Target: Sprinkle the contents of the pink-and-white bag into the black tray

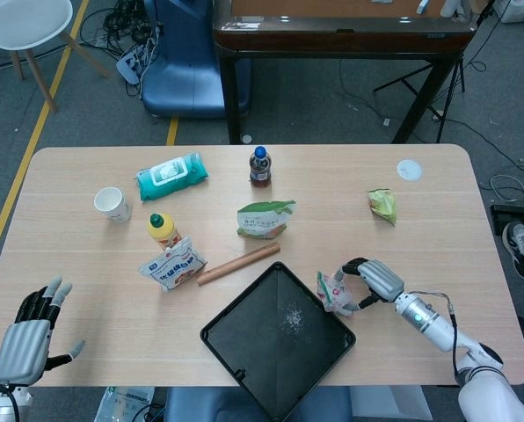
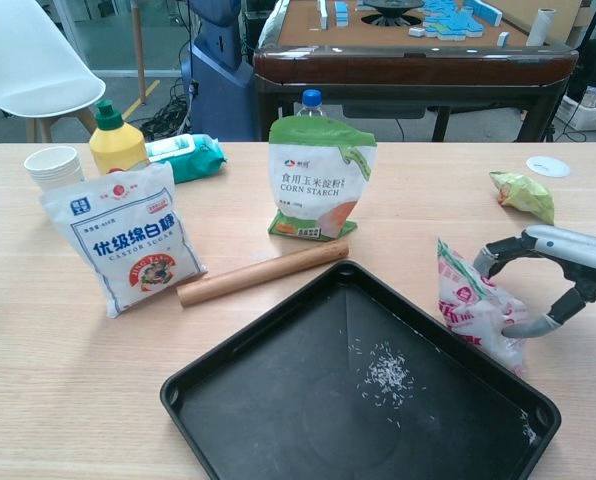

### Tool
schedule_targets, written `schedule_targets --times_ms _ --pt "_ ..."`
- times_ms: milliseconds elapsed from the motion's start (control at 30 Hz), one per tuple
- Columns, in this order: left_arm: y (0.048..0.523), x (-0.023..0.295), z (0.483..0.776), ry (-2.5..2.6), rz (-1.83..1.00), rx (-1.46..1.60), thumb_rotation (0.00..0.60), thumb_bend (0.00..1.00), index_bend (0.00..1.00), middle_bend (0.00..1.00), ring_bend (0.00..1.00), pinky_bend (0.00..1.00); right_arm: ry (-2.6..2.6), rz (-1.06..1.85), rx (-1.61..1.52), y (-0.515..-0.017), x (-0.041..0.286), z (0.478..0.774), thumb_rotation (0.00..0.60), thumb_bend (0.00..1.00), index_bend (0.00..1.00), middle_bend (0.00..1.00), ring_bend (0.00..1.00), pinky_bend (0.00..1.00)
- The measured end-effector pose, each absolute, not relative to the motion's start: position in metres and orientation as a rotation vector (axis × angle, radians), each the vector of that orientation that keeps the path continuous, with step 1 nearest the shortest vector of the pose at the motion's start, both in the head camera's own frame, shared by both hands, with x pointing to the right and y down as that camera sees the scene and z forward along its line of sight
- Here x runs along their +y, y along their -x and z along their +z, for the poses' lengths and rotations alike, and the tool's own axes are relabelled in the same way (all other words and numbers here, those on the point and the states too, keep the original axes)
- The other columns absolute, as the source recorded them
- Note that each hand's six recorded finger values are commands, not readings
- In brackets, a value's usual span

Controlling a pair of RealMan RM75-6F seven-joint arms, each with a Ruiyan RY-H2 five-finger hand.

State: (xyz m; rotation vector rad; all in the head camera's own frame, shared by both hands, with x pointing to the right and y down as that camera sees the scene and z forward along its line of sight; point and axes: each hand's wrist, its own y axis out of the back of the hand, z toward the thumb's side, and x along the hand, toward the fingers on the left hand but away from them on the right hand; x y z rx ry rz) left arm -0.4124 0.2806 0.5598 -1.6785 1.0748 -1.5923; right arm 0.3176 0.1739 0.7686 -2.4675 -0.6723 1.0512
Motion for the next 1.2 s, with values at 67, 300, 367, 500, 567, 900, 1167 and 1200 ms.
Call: schedule_targets --times_ms 67,300,367,500,567,900,1167,1200 --pt "0.413 0.281 0.560 1.678 -1.593 1.076 0.600 0.18 0.08 0.01 0.00 0.03 2.468 1.050 -0.674 -0.318 0.174 0.768 0.600 0.04 0.38 0.37 0.26 0.20" --pt "0.413 0.280 0.559 1.676 -1.592 1.079 0.600 0.18 0.08 0.01 0.00 0.03 2.449 1.026 -0.689 -0.319 0.172 0.763 0.600 0.03 0.34 0.33 0.23 0.18" --pt "0.414 0.280 0.559 1.678 -1.592 1.080 0.600 0.18 0.08 0.01 0.00 0.03 2.441 1.015 -0.697 -0.321 0.170 0.760 0.600 0.03 0.33 0.33 0.23 0.18" --pt "0.413 0.279 0.560 1.682 -1.587 1.077 0.600 0.18 0.08 0.01 0.00 0.03 2.416 0.987 -0.733 -0.327 0.165 0.751 0.600 0.03 0.33 0.33 0.23 0.18" --pt "0.414 0.279 0.560 1.680 -1.587 1.077 0.600 0.18 0.08 0.01 0.00 0.03 2.397 0.972 -0.759 -0.330 0.161 0.745 0.600 0.03 0.33 0.32 0.23 0.18" --pt "0.421 0.272 0.560 1.665 -1.586 1.083 0.600 0.18 0.08 0.01 0.00 0.03 2.206 0.893 -0.906 -0.359 0.141 0.701 0.600 0.25 0.34 0.40 0.29 0.28" --pt "0.428 0.268 0.562 1.666 -1.583 1.087 0.600 0.18 0.08 0.01 0.00 0.03 1.985 0.955 -0.949 -0.384 0.142 0.663 0.600 0.28 0.36 0.42 0.30 0.29" --pt "0.428 0.268 0.562 1.666 -1.583 1.087 0.600 0.18 0.08 0.01 0.00 0.03 1.950 0.977 -0.953 -0.389 0.144 0.656 0.600 0.28 0.36 0.42 0.30 0.29"
